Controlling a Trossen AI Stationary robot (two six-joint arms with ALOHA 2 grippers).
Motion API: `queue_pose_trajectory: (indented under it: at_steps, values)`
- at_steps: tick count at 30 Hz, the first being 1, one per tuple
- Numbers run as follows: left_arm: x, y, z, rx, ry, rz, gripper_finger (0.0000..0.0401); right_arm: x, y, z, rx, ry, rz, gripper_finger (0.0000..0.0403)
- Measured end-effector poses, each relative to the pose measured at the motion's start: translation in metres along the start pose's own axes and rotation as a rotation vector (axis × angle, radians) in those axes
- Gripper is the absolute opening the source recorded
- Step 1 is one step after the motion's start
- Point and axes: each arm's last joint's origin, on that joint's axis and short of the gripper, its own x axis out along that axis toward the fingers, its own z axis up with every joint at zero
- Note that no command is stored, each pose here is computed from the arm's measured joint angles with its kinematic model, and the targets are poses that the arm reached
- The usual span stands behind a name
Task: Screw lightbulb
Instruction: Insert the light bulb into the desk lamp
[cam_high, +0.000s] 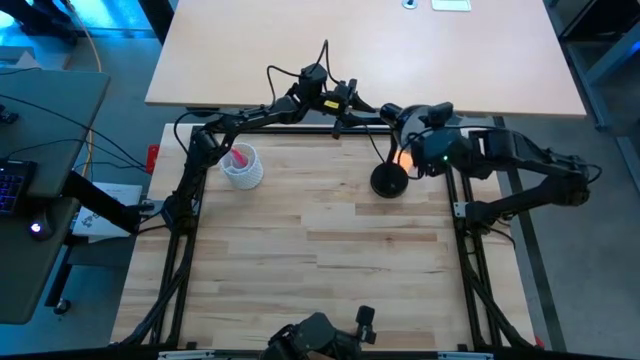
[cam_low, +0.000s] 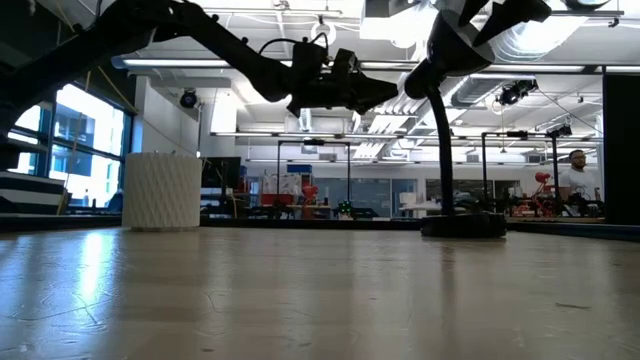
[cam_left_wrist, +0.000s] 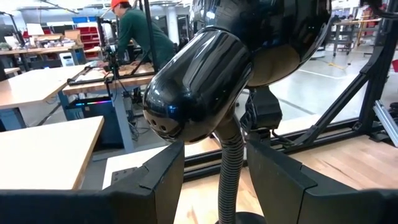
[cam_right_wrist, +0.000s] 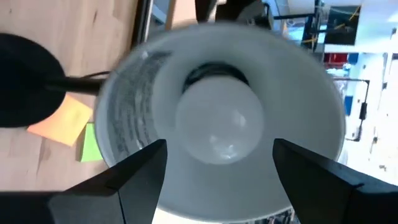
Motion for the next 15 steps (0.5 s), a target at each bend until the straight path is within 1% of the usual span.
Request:
queue_pose_trajectory:
  at_steps: [3, 8, 12, 15]
  values:
    - [0.000, 0.000, 0.000, 0.005, -0.001, -0.003, 0.0170, 0.002, -0.002, -0.005, -0.040, -0.014, 0.028, 0.0291]
    - [0.001, 0.000, 0.000, 0.010, -0.002, -0.003, 0.0170, 0.007, -0.009, -0.003, -0.171, -0.033, 0.005, 0.0291]
    - [0.002, -0.002, 0.000, 0.044, -0.001, -0.008, 0.0170, 0.015, -0.013, -0.003, -0.268, -0.017, 0.006, 0.0291]
    - [0.005, -0.004, 0.000, 0.060, -0.003, -0.015, 0.0170, 0.023, -0.014, -0.004, -0.283, -0.008, 0.034, 0.0291]
